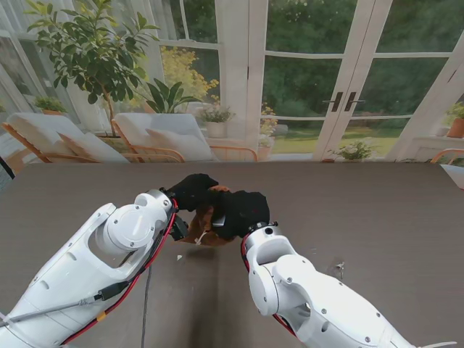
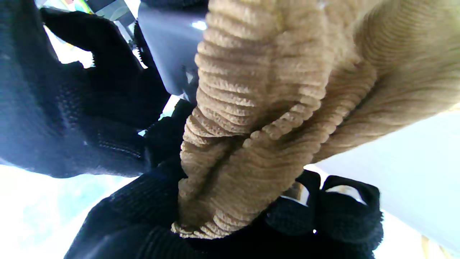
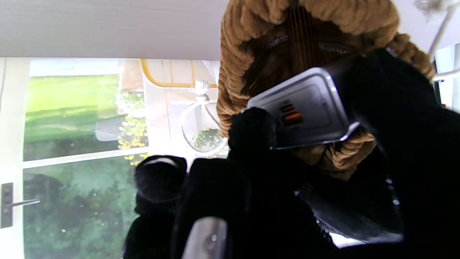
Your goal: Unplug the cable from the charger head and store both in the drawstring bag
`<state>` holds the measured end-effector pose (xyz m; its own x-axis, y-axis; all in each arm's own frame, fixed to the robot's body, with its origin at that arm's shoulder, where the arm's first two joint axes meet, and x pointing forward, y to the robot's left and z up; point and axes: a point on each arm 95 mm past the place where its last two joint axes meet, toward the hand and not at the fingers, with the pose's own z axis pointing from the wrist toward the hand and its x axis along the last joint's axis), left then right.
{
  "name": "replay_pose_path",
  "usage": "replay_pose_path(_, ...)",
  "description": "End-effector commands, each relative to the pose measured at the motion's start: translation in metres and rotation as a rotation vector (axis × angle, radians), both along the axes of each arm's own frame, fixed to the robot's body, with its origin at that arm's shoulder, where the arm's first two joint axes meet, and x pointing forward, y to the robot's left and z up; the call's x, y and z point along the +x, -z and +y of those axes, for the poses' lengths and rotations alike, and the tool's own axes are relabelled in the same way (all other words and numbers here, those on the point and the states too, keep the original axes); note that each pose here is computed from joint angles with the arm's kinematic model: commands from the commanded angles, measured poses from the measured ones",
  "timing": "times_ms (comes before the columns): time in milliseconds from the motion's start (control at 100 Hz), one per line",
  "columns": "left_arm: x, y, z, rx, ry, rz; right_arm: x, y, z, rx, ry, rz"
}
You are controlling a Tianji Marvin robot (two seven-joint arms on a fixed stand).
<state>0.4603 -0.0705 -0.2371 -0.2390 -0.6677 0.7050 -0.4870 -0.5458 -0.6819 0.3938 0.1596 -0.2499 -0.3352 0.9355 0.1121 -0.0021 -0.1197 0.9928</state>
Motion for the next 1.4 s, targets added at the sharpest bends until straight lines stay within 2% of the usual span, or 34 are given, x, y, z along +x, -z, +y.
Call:
replay_pose_path(0, -0.005, -0.008, -0.011, -0.032, 0.044, 0.004, 0.000, 0.006, 0.003, -0.008, 0.000, 0.030)
replay_pose_path(330, -0.008, -0.011, -0.011, -0.070, 0.064, 0.017, 0.004, 0.011, 0.002, -0.015, 0.051, 0.067)
replay_pose_path(650, -0.011, -0.011, -0.010, -0.074, 0.089, 0.021, 0.015, 0.009, 0.001, -0.020, 0.093, 0.085)
replay_pose_path(980, -0.010, -0.001, -0.008, -0.054, 0.091, 0.053, 0.017, 0.001, -0.003, 0.047, 0.124, 0.087)
replay_pose_path(1390, -0.009, 0.008, -0.004, -0.049, 0.076, 0.058, 0.019, -0.001, -0.002, 0.142, 0.144, 0.154)
